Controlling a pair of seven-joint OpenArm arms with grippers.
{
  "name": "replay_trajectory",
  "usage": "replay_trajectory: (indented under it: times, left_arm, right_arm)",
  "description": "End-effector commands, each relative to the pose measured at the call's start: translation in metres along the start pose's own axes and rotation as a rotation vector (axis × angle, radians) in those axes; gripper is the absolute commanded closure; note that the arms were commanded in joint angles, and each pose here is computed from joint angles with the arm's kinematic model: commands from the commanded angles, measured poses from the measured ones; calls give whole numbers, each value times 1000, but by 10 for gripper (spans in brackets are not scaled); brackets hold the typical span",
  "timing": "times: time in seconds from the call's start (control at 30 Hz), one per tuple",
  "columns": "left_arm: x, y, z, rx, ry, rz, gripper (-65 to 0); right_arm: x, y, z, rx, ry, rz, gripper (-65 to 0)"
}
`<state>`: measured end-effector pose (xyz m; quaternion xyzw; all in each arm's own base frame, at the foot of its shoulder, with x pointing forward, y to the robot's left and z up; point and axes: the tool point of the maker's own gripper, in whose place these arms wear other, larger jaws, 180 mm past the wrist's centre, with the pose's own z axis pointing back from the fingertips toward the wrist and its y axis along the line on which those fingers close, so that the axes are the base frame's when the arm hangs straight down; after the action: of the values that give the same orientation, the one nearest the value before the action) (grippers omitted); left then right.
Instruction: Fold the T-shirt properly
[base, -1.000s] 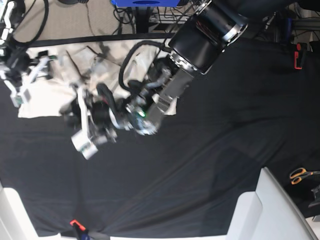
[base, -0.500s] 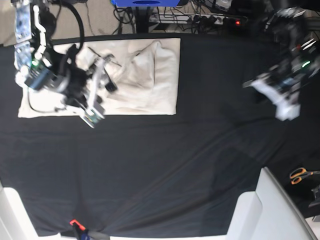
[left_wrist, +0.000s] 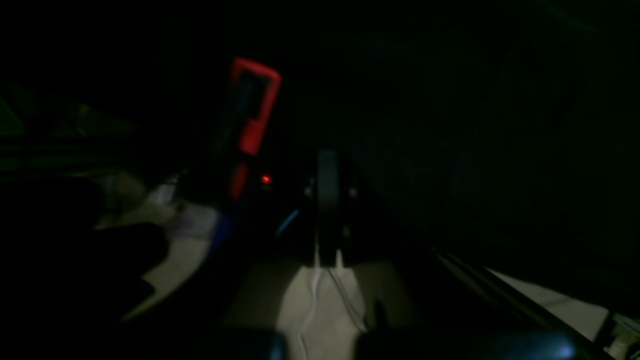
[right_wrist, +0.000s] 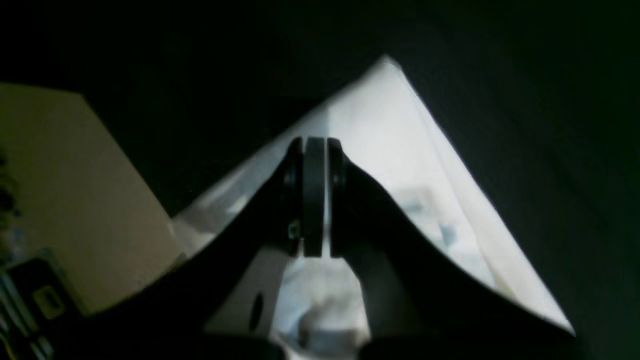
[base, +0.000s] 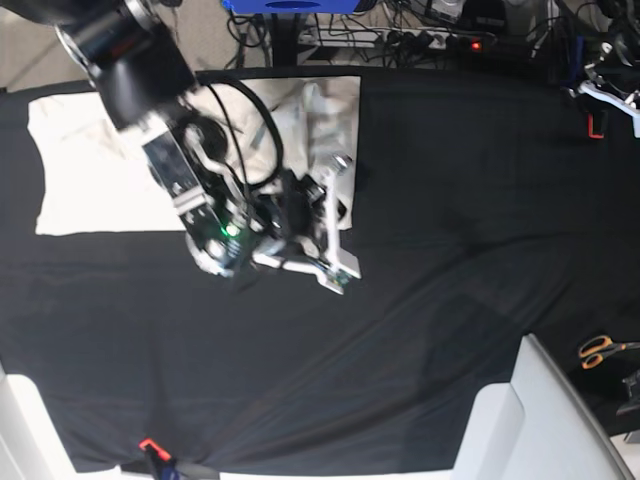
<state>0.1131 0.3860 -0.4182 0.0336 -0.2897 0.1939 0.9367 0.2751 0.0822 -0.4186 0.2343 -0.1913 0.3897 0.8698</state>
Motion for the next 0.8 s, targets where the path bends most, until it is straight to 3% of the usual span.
replay_trajectory:
  times: [0.0, 0.37, 0.77]
  left_arm:
    - [13, 3, 4, 2, -36, -15, 0]
    - [7, 0, 2, -4, -28, 0, 0]
    - [10, 1, 2, -2, -32, -5, 0]
  right_arm:
    - [19, 0, 1, 1, -34, 8, -6]
    - [-7, -33, -12, -149, 49, -350, -5]
    - [-42, -33, -13, -293, 85, -720, -5]
